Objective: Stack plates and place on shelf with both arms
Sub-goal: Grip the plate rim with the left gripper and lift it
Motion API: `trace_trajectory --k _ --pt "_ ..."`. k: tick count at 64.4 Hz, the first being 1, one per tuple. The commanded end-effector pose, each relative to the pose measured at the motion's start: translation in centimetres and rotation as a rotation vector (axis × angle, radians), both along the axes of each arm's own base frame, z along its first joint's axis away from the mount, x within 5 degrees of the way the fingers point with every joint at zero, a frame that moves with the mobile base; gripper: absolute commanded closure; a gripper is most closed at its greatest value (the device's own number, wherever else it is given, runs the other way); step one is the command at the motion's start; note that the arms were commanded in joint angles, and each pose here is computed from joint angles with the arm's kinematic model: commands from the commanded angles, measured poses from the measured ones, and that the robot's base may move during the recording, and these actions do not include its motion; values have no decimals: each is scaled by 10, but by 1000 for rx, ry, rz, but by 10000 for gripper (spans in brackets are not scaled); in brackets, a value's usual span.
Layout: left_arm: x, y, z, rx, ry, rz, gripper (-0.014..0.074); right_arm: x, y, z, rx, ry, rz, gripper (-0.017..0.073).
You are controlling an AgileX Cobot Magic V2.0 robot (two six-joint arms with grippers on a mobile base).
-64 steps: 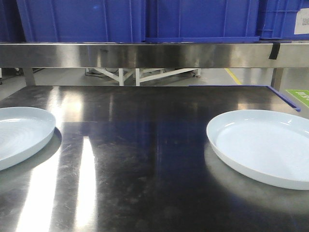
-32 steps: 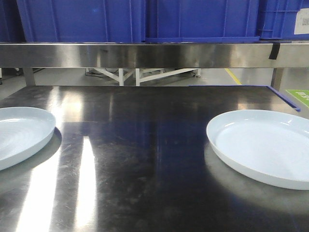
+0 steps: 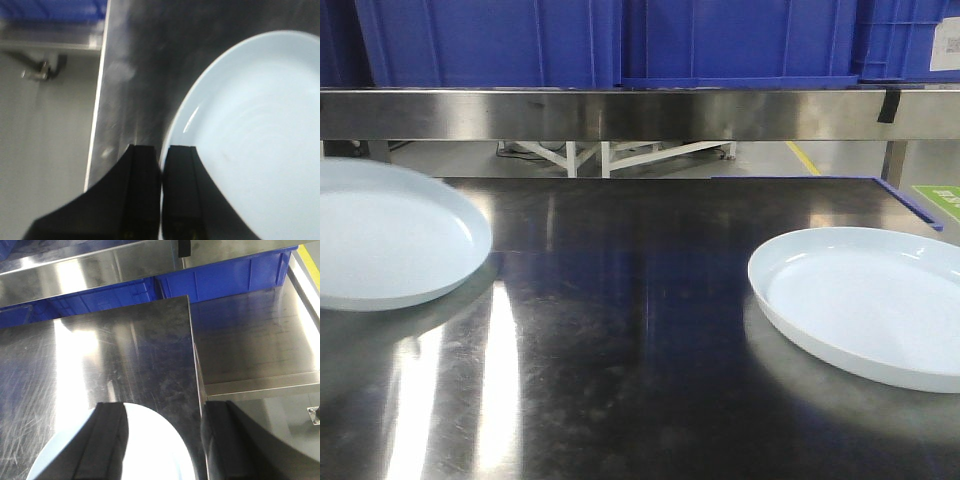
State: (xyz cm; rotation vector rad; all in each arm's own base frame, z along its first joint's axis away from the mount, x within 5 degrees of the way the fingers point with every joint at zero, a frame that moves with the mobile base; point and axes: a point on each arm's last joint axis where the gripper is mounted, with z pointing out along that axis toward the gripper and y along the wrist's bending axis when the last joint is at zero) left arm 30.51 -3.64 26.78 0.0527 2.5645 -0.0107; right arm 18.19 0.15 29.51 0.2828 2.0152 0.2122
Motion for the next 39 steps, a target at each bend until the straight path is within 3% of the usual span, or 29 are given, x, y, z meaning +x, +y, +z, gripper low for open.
trace_trajectory --k 1,16,21,39 --pt "-3 -14 47 -54 -164 -28 497 4 -2 20 -14 -117 -9 116" --pt "-7 -51 80 -145 -259 -126 497 4 -2 20 -14 -117 -9 116" --pt "-10 -66 81 -174 -267 -167 496 4 -2 20 -14 -117 -9 116" --pt "-9 -111 59 -203 -210 -279 496 4 -2 20 -14 -117 -9 116"
